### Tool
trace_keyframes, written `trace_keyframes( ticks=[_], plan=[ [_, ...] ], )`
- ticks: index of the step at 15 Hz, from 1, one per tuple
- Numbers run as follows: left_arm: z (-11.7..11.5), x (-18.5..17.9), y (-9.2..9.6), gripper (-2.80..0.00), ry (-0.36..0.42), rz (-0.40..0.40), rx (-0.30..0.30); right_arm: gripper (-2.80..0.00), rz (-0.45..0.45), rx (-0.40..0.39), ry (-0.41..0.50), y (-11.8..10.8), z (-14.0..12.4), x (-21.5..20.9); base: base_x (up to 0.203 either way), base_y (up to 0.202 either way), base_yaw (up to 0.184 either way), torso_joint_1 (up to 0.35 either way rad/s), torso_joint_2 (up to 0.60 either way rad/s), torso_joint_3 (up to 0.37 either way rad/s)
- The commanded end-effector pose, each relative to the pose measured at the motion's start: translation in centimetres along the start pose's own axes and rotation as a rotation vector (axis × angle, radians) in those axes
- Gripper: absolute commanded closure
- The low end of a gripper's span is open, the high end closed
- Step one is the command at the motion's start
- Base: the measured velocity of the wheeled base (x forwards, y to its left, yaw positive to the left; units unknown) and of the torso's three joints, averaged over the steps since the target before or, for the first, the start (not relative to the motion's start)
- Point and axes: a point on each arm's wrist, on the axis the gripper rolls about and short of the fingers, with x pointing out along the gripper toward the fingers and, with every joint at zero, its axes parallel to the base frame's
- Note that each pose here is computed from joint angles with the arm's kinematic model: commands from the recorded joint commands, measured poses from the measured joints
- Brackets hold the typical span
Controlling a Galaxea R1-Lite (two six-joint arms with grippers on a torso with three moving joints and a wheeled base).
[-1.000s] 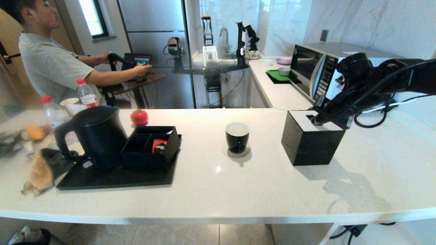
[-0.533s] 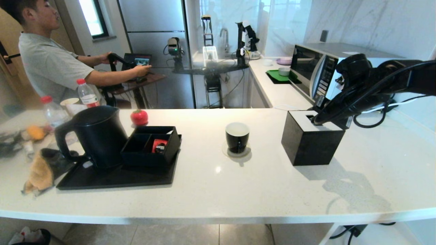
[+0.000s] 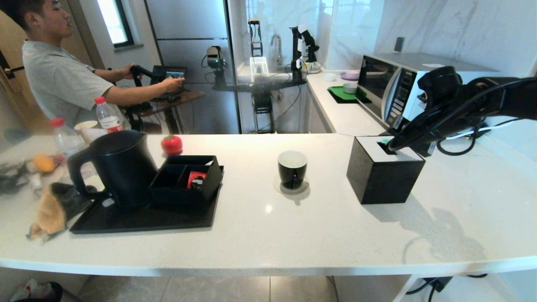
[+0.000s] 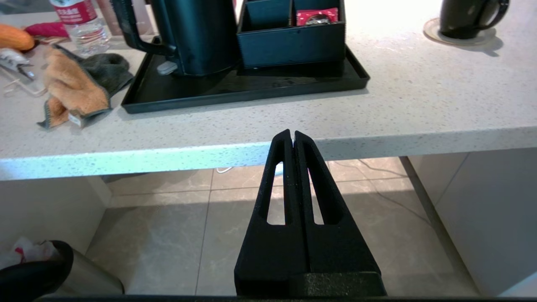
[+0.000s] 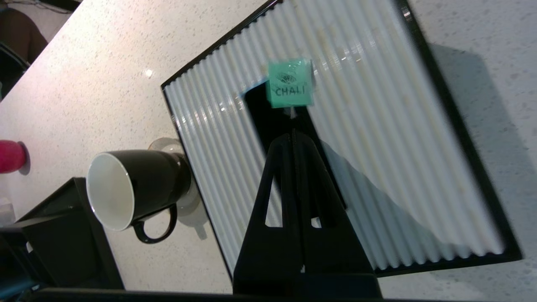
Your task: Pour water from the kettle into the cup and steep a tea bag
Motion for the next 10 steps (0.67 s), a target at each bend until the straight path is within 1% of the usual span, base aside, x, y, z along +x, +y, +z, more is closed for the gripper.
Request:
trace_keyframes(
  ticks=[1, 3, 6, 10],
  plan=[
    [0.0, 0.0, 0.0, 0.00, 0.001, -0.001, 0.001, 0.00, -0.008, 0.013, -0.001, -0.5, 0.3, 0.0, 0.000, 0.000, 0.000, 0.000, 0.00, 0.000],
    [0.0, 0.0, 0.0, 0.00, 0.001, -0.001, 0.000, 0.00, -0.013, 0.016, 0.001, -0.7, 0.3, 0.1, 0.000, 0.000, 0.000, 0.000, 0.00, 0.000],
    [0.0, 0.0, 0.0, 0.00, 0.000, -0.001, 0.001, 0.00, 0.001, 0.014, -0.016, -0.4, 0.5, -0.5, 0.000, 0.000, 0.000, 0.000, 0.00, 0.000],
    [0.0, 0.0, 0.0, 0.00, 0.000, -0.001, 0.001, 0.00, 0.034, 0.007, -0.064, 0.3, 1.0, -3.1, 0.000, 0.000, 0.000, 0.000, 0.00, 0.000]
  ],
)
